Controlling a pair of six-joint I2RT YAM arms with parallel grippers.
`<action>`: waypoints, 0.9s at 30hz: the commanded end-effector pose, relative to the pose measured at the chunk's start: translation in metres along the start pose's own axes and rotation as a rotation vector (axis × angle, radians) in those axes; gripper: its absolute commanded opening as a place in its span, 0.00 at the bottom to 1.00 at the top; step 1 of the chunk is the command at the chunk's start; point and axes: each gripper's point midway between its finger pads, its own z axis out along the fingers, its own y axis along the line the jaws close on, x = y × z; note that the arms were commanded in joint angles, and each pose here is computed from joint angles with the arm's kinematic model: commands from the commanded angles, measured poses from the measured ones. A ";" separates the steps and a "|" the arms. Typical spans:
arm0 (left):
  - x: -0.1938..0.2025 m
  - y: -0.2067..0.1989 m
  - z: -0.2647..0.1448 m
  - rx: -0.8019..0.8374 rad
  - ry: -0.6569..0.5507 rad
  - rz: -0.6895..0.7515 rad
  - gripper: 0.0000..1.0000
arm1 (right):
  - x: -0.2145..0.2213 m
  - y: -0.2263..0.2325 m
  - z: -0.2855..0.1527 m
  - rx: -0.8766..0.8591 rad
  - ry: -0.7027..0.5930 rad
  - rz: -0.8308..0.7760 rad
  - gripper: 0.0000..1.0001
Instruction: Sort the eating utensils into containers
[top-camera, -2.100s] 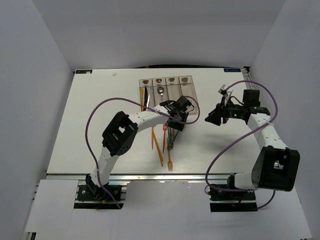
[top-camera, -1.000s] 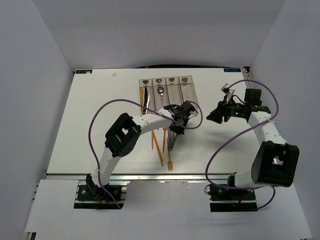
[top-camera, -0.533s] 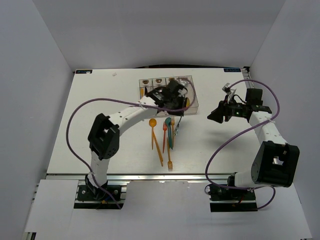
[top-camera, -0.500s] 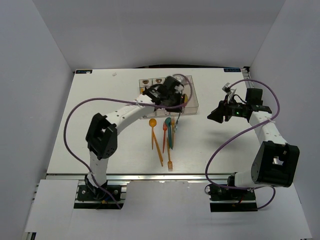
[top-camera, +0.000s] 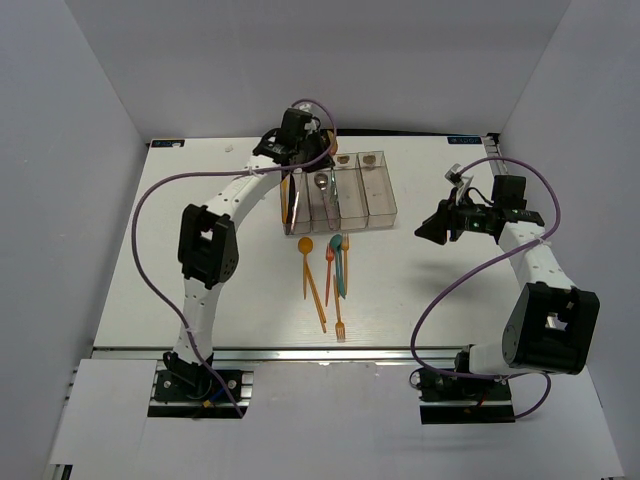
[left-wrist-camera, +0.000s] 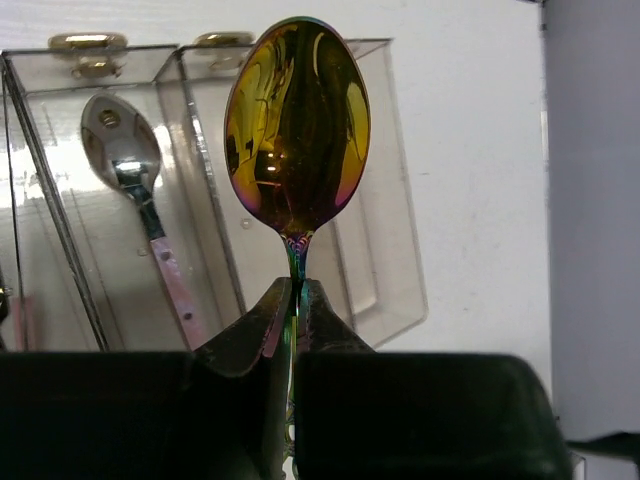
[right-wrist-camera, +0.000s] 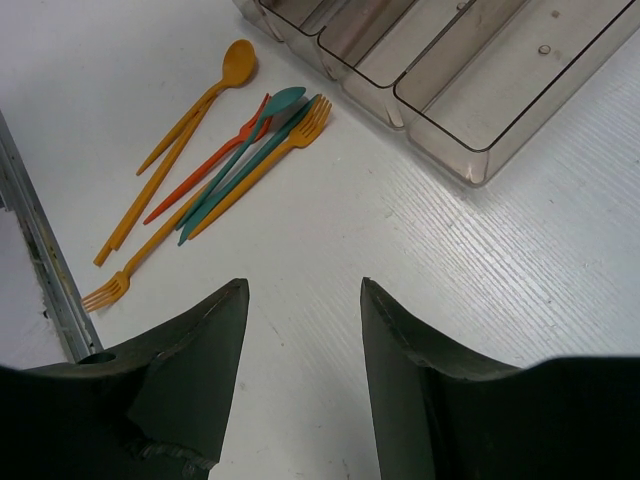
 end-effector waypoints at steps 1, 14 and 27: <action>-0.014 -0.002 0.007 0.009 -0.037 -0.015 0.00 | -0.005 0.005 -0.003 -0.017 -0.028 -0.009 0.55; 0.020 0.043 0.035 -0.088 0.029 -0.007 0.00 | 0.008 0.015 0.001 -0.076 -0.018 0.041 0.56; 0.017 0.050 0.035 -0.101 0.031 -0.007 0.36 | 0.023 0.026 0.003 -0.120 0.016 0.062 0.58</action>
